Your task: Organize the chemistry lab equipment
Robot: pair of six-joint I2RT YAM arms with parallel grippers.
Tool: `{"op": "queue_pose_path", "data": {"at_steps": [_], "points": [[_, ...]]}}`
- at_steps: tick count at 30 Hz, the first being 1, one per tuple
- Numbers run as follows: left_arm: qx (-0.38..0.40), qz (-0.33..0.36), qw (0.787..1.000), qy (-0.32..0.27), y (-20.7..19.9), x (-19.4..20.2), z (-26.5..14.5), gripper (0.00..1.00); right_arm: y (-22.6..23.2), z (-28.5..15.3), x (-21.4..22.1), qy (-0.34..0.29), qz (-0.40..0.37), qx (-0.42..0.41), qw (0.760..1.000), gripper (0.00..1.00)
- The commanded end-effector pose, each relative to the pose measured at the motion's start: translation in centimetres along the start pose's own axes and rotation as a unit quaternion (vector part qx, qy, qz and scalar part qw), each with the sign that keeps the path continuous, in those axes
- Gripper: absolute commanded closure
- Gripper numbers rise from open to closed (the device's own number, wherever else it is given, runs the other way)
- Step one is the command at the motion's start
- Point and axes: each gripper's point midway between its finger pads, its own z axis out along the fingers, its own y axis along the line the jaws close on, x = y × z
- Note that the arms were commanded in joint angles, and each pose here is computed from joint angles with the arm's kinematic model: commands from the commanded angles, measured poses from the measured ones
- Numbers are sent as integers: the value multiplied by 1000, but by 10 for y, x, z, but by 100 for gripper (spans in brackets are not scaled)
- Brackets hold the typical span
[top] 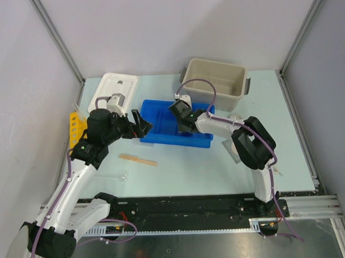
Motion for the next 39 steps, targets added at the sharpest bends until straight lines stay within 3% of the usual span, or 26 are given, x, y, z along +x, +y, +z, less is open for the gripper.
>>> {"op": "queue_pose_path", "data": {"at_steps": [1,9,18,28,34,39], "points": [[11,5,1000,-12,-6,-8,-1,1,-5,-11,-5,1,-6,2,1000,69],[11,5,1000,-11,-6,-7,0,0,-4,-7,6,20,-13,-1,1000,64],[10,5,1000,-12,-5,-8,0,1,-7,-25,-19,-8,-2,-7,1000,58],[7,4,1000,-10,-4,-6,1,1,-1,-95,-67,-53,20,-71,996,58],[5,3,1000,-8,-3,-6,2,1,-10,-133,-69,-60,33,-83,994,58],[5,2,1000,-8,-3,-6,2,0,-41,-155,-55,-62,76,-40,994,58]]}}
